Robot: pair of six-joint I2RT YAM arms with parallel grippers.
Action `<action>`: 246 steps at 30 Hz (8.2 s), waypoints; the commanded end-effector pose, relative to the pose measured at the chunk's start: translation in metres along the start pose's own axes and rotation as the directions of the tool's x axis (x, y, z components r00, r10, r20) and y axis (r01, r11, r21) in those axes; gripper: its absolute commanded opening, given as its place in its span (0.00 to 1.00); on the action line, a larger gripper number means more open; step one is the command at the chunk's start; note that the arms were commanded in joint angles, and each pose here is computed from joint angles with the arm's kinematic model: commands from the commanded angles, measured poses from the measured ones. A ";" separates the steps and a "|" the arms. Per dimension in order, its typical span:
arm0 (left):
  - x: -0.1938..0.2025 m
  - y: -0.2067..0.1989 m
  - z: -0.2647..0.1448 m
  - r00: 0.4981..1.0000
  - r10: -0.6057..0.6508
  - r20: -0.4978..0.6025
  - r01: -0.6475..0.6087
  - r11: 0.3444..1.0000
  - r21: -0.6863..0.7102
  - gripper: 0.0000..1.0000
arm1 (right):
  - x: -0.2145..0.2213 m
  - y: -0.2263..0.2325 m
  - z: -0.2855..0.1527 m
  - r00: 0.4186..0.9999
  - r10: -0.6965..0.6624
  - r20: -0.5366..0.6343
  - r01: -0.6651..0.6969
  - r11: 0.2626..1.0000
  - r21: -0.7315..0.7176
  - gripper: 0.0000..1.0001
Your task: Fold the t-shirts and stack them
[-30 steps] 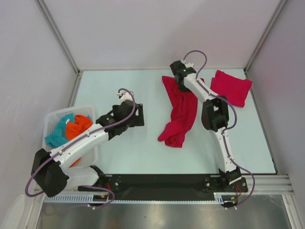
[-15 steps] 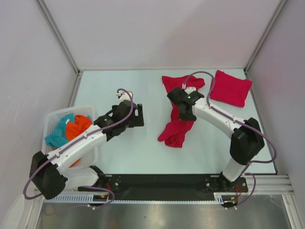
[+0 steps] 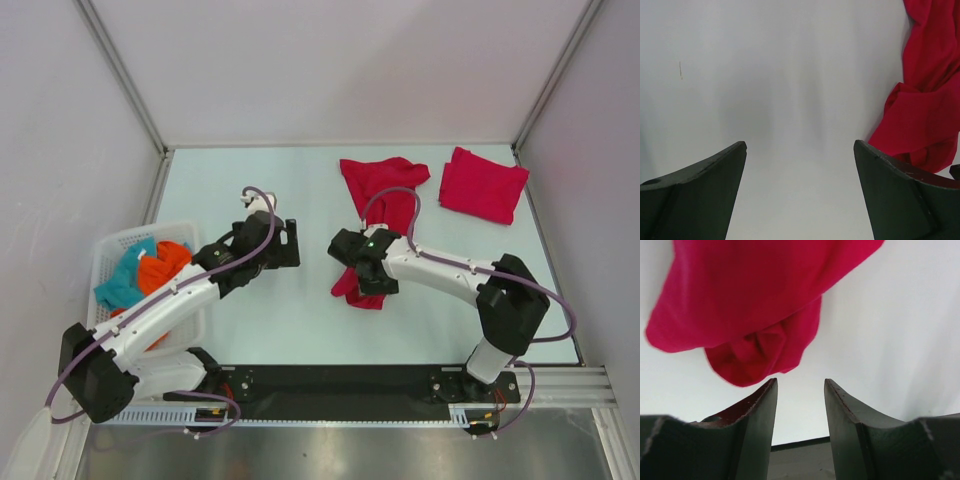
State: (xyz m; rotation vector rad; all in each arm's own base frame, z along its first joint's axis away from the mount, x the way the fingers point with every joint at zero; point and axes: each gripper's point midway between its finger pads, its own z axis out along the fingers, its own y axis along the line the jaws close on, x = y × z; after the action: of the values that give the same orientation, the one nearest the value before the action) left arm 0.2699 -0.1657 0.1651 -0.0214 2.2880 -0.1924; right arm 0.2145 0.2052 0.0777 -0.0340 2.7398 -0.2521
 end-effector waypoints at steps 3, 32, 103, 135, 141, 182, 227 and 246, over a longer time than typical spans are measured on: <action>-0.002 0.002 -0.002 1.000 -0.026 0.008 0.026 1.000 0.002 0.94 | -0.016 0.009 -0.021 0.996 0.051 0.067 -0.049 0.998 -0.034 0.48; -0.006 0.000 -0.005 0.999 -0.023 0.027 0.022 0.999 0.023 0.94 | -0.005 0.025 -0.025 0.995 0.012 0.103 -0.012 1.000 0.004 0.00; -0.019 0.009 -0.012 0.999 0.011 0.053 -0.012 1.000 0.010 0.96 | -0.140 0.004 0.134 0.964 0.261 0.057 -0.267 0.954 0.133 0.38; -0.003 0.006 -0.001 1.000 -0.012 0.010 0.011 0.999 0.048 0.96 | -0.153 -0.002 -0.022 0.945 0.134 0.299 -0.185 0.971 0.152 0.44; -0.002 0.007 -0.001 1.000 -0.008 0.013 0.007 0.999 0.046 0.96 | -0.097 0.000 0.007 0.969 0.139 0.204 -0.173 0.972 0.158 0.44; 0.004 0.005 0.006 1.000 0.001 -0.001 -0.001 0.999 0.049 0.96 | -0.020 0.003 -0.015 0.982 0.025 0.185 -0.053 0.987 0.150 0.00; 0.003 0.001 0.009 1.000 0.004 -0.010 -0.004 0.998 0.059 0.96 | -0.024 0.010 -0.012 0.980 -0.010 0.200 -0.032 0.978 0.206 0.34; 0.001 0.000 0.009 1.000 0.006 -0.004 -0.006 0.998 0.064 0.96 | -0.010 0.006 0.016 0.988 -0.022 0.153 -0.015 0.971 0.239 0.35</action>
State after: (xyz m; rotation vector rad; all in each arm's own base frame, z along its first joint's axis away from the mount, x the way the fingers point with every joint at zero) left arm 0.2681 -0.1626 0.1460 0.0121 2.3261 -0.2315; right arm 0.2215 0.2155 0.0698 -0.0260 2.5573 -0.5378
